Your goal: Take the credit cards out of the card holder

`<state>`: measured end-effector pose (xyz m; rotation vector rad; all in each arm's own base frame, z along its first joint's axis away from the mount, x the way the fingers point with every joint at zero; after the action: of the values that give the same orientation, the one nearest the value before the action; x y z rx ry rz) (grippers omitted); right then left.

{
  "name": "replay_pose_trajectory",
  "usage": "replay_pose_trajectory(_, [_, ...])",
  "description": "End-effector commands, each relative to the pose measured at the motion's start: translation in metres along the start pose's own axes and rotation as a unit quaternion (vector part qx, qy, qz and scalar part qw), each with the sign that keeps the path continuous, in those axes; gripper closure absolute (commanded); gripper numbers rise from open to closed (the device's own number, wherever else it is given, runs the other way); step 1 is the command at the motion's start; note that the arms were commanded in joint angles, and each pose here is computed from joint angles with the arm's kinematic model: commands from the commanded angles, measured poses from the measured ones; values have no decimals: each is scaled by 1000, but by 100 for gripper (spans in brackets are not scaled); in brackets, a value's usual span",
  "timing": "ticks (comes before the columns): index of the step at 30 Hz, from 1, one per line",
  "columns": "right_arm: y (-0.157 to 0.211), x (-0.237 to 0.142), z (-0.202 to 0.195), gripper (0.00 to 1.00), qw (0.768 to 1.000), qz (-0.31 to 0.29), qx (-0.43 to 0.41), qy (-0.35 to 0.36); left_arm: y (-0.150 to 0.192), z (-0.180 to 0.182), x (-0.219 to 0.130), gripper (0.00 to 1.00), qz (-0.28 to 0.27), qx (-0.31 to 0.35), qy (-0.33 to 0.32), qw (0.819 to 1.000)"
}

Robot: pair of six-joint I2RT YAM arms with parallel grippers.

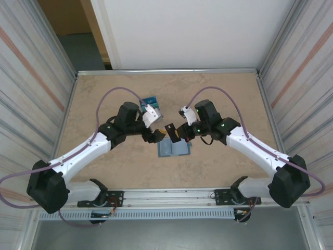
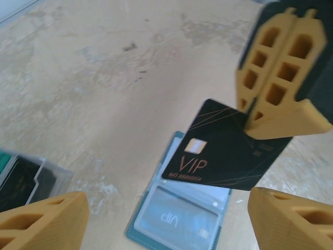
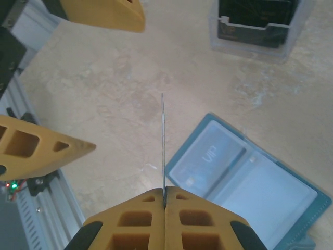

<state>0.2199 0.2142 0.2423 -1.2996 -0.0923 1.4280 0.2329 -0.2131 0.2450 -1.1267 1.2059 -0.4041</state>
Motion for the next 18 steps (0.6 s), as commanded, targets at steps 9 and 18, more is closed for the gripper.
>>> replay_pose_trajectory(9, [-13, -13, 24, 100, 996, 4, -65, -62, -17, -17, 2, 40, 4, 76, 132, 988])
replay_pose_trajectory(18, [-15, -14, 26, 100, 995, 3, -74, -65, -14, -20, 12, 95, 29, 89, 156, 983])
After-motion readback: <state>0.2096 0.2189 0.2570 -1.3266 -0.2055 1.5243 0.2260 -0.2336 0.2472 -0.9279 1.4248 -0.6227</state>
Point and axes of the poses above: each hand's point on the last joint's axis, 136 mm out from that joint toward the fingers, its own x axis out along the fingers, its own z axis along the line the jaws close on, y = z × x, the point moved 8 cm from there along -x, back along the fingers, and after that the axes turned 3 degrees about -x, right-handed, at the moved point
